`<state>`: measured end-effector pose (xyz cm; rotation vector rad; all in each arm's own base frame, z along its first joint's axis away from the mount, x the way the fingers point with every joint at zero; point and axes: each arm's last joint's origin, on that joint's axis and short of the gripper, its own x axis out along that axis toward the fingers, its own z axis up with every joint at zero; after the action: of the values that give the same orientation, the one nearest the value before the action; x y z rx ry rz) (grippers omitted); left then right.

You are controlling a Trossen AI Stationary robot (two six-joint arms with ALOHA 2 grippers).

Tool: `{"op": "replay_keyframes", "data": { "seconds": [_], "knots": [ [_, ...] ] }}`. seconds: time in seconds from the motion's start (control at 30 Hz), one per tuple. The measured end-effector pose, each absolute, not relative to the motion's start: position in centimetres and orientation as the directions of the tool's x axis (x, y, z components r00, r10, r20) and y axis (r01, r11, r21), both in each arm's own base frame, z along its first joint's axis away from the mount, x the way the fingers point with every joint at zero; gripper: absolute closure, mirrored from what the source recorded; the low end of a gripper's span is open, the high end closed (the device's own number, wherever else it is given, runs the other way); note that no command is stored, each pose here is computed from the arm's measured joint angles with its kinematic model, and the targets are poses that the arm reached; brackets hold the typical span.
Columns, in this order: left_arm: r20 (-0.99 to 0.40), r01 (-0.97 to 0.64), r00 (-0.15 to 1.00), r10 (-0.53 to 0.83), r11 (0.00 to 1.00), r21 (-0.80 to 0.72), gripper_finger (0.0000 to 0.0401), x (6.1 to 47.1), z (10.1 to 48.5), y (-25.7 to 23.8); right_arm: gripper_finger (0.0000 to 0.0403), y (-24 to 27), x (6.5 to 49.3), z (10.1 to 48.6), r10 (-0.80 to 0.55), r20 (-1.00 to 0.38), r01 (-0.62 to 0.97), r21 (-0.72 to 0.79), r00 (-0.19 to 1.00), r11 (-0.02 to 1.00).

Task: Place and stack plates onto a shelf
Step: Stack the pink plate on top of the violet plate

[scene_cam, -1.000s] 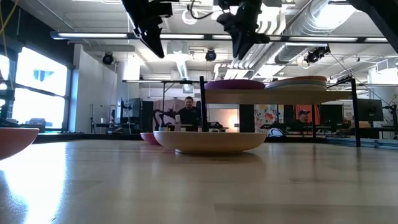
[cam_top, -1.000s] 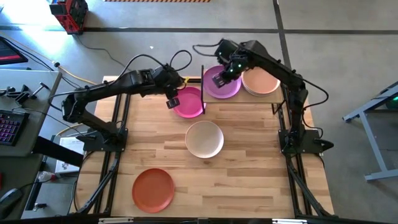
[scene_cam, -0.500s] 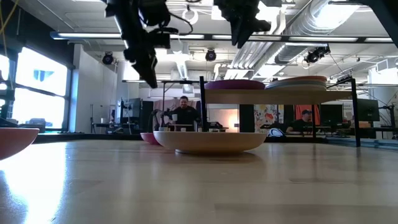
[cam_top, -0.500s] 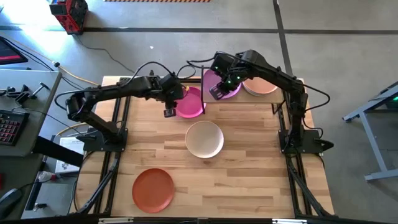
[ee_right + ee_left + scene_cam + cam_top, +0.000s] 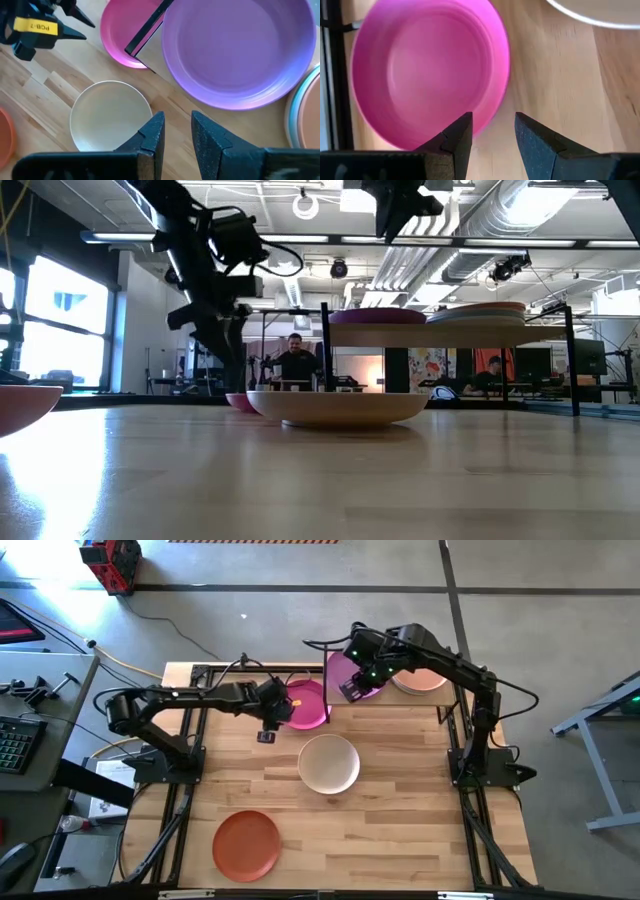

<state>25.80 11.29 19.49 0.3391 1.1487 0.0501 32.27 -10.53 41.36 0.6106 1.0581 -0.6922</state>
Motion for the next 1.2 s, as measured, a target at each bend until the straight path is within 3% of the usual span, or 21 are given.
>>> {"op": "replay_keyframes", "data": {
  "seconds": [0.43,0.87,1.2],
  "knots": [
    [-0.856,0.176,0.462,0.233,0.922,0.346,0.0265,25.1,16.8,11.0,0.0329,-10.6,32.2,41.4,-0.242,-0.918,0.793,0.113,0.314,0.599],
    [-0.889,0.165,0.366,0.276,0.921,0.354,0.0266,26.2,12.9,11.3,0.0329,-10.7,32.3,41.4,-0.254,-0.916,0.806,0.111,0.309,0.582],
    [-0.888,0.169,0.362,0.283,0.917,0.361,0.0283,26.2,12.8,11.3,0.0329,-10.7,32.3,41.4,-0.255,-0.915,0.806,0.113,0.312,0.582]
  ]
}}
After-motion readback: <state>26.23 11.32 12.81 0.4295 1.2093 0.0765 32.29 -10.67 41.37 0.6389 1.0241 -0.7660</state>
